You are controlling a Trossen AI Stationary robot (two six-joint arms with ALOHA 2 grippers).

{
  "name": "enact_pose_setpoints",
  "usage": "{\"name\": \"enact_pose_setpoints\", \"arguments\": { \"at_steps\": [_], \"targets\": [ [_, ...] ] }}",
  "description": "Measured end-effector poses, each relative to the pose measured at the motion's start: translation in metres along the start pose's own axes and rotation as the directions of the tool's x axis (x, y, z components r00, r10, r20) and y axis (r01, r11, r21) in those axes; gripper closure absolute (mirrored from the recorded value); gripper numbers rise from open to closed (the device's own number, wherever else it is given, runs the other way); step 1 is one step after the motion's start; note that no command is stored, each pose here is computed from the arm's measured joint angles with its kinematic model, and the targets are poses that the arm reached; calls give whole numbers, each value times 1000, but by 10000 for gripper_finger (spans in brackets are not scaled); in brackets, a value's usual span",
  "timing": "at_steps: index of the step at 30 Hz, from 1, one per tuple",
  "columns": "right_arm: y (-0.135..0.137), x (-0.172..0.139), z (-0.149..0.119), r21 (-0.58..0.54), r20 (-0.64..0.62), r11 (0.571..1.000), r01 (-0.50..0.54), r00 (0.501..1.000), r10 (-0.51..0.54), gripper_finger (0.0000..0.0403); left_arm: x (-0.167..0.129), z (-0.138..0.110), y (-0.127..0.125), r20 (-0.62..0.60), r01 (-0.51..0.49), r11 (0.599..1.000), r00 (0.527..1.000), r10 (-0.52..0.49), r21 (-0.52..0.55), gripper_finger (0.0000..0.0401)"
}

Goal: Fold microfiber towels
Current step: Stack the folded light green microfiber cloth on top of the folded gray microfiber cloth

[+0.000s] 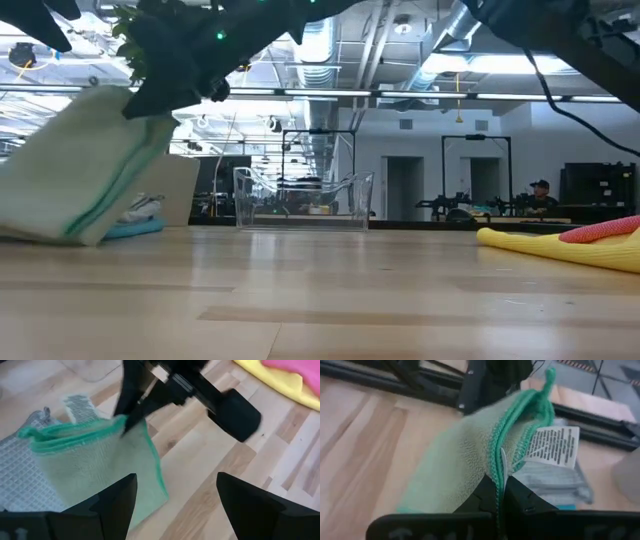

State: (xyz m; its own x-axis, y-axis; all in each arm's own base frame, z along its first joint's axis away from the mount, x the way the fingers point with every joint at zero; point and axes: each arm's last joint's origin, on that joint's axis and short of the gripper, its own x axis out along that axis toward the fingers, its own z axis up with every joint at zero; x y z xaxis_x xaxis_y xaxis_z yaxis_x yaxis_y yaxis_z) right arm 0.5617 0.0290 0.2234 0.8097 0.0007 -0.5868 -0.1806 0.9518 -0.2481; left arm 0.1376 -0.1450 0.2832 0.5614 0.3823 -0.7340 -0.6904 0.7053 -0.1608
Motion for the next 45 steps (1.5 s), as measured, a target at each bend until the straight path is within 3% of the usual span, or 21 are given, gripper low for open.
{"name": "enact_pose_setpoints", "arguments": {
  "at_steps": [9,15,20,29,35,45],
  "targets": [
    [-33,-2,1,-15,86,999,49,995,-48,374,-2,3,4,5,-3,1000,1000,3,2,134],
    [-34,-2,4,-44,143,999,-23,989,29,374,-2,3,5,2,-10,1000,1000,9,7,134],
    [-35,-3,12,-105,232,994,16,973,8,374,-2,3,6,4,-20,1000,1000,20,2,134],
    [-53,14,-13,-87,153,996,3,988,11,374,-2,3,7,5,-27,1000,1000,27,0,134],
    [-61,21,-18,-80,189,996,27,982,-11,373,-2,4,12,12,-66,998,998,66,4,134],
    [-70,30,-23,-73,247,995,69,968,-49,321,-2,5,13,13,-74,997,997,75,-5,134]
  ]
}}
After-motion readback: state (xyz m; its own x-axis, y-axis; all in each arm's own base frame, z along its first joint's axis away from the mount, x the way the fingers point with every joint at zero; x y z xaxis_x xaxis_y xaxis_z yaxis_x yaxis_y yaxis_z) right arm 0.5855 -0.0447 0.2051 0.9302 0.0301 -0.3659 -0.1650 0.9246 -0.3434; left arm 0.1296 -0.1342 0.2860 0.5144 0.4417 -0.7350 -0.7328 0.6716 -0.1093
